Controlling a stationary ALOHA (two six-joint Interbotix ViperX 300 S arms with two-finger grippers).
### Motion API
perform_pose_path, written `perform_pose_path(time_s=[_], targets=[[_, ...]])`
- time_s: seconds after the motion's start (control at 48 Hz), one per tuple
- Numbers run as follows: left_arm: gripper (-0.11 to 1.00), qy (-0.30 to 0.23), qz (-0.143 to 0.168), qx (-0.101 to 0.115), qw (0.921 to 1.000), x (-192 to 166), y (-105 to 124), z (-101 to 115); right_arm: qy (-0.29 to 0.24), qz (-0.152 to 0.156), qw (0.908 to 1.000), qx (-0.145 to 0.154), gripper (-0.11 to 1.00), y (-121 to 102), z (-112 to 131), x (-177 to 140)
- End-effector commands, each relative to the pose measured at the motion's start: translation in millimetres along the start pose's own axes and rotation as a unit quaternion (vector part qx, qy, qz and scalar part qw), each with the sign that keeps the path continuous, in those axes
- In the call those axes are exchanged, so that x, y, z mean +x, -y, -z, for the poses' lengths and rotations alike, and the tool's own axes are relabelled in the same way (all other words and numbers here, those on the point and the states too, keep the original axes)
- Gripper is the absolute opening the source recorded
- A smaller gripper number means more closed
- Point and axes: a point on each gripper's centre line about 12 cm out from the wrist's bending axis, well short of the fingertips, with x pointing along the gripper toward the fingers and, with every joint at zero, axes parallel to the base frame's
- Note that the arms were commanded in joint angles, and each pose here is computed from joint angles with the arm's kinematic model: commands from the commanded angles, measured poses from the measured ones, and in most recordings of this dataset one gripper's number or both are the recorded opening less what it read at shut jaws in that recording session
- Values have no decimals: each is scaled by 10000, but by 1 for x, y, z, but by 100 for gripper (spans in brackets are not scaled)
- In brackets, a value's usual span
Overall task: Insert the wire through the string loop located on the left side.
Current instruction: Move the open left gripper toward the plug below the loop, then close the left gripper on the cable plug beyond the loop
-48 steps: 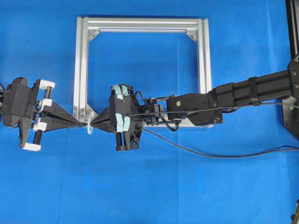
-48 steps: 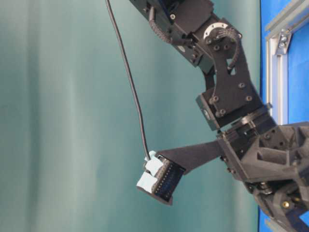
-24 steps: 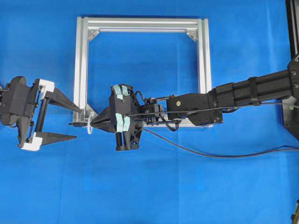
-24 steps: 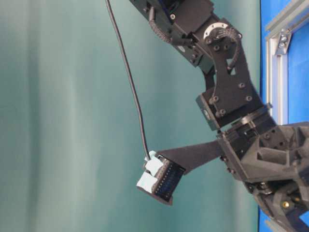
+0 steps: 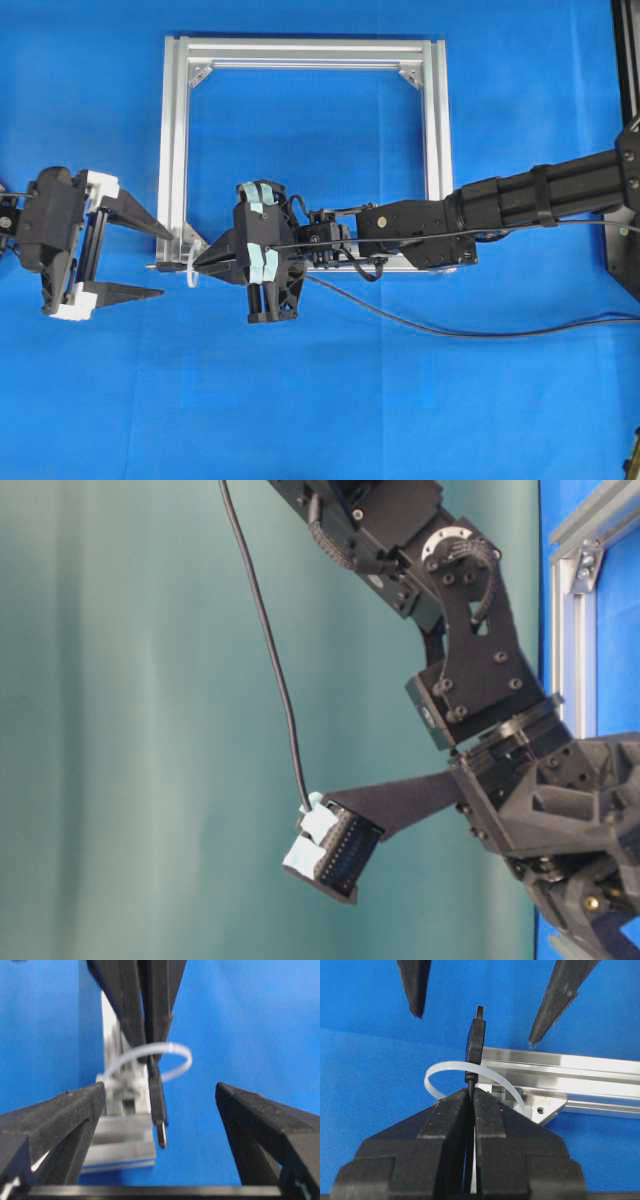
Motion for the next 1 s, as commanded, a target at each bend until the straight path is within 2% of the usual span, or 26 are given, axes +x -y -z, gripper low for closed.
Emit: perform_pose_path(time_s=[0.0,0.146,0.98], targets=[[89,24,-3,14,10000,5,0,-3,237,-23,9997,1,-10,-2,-19,-3],[89,-114,-18,13,9999,12,0,1,230,-15,9997,4,-10,-1,-18,-3],[89,-114,-18,13,9999,13,0,0,253,-18,9997,4,-10,-1,-20,-3]])
